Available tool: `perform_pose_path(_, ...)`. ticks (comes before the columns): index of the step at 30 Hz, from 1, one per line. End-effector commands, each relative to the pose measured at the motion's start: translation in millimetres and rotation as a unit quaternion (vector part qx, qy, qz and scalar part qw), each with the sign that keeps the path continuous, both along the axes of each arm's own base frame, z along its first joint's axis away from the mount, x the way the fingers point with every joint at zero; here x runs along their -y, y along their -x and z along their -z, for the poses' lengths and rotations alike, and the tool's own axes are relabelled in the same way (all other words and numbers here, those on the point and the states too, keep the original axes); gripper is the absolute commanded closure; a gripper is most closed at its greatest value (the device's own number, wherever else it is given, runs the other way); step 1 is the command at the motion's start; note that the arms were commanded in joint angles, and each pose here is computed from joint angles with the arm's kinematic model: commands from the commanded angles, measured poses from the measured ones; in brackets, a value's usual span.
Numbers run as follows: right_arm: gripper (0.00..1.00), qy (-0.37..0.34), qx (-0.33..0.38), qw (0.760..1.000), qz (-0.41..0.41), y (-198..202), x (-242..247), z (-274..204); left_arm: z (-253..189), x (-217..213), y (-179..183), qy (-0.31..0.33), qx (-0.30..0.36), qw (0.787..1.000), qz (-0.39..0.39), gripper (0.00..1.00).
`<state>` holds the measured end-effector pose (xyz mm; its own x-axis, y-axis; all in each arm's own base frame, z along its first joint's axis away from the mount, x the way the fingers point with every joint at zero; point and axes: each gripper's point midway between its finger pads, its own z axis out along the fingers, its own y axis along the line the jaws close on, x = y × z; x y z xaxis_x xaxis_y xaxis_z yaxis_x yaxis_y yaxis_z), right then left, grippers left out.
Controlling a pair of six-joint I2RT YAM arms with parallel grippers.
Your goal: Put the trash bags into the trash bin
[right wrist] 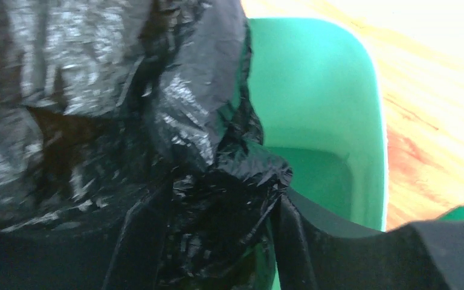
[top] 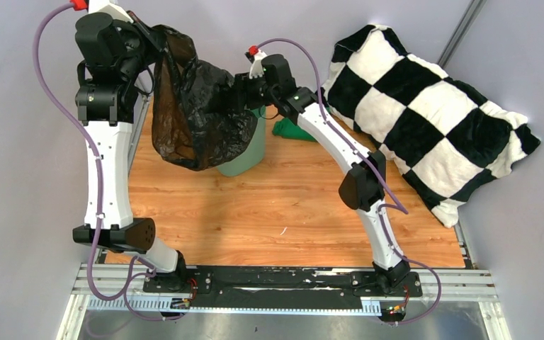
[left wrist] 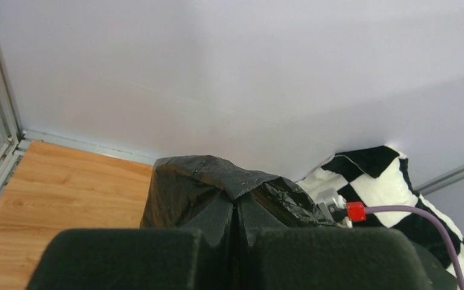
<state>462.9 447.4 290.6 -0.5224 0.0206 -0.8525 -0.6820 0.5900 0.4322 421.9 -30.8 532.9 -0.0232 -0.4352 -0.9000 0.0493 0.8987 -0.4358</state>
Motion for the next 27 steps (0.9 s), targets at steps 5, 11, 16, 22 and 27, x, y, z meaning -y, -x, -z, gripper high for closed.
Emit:
perform_pose_path(5,0.24,-0.007,0.053,0.998,0.012,23.7,15.0,-67.9,17.4,-4.6,-19.9,-0.01,-0.018,1.0,-0.006,1.0)
perform_pose_path(11,0.17,-0.007,0.064,0.998,0.006,33.8,22.5,-83.4,26.6,-2.9,-23.6,-0.009,-0.028,1.0,-0.001,1.0)
perform_pose_path(16,0.15,0.029,0.056,0.998,0.023,36.1,35.8,-76.0,25.3,-5.6,-21.1,-0.013,-0.026,1.0,-0.008,1.0)
perform_pose_path(22,0.15,0.095,0.068,0.991,0.058,34.4,57.4,-55.2,24.3,-10.3,-18.9,-0.017,-0.026,0.999,-0.02,1.0)
perform_pose_path(27,0.15,0.136,0.097,0.983,0.077,37.5,71.6,-62.8,21.2,-11.3,-16.2,-0.014,-0.024,0.999,-0.024,1.0)
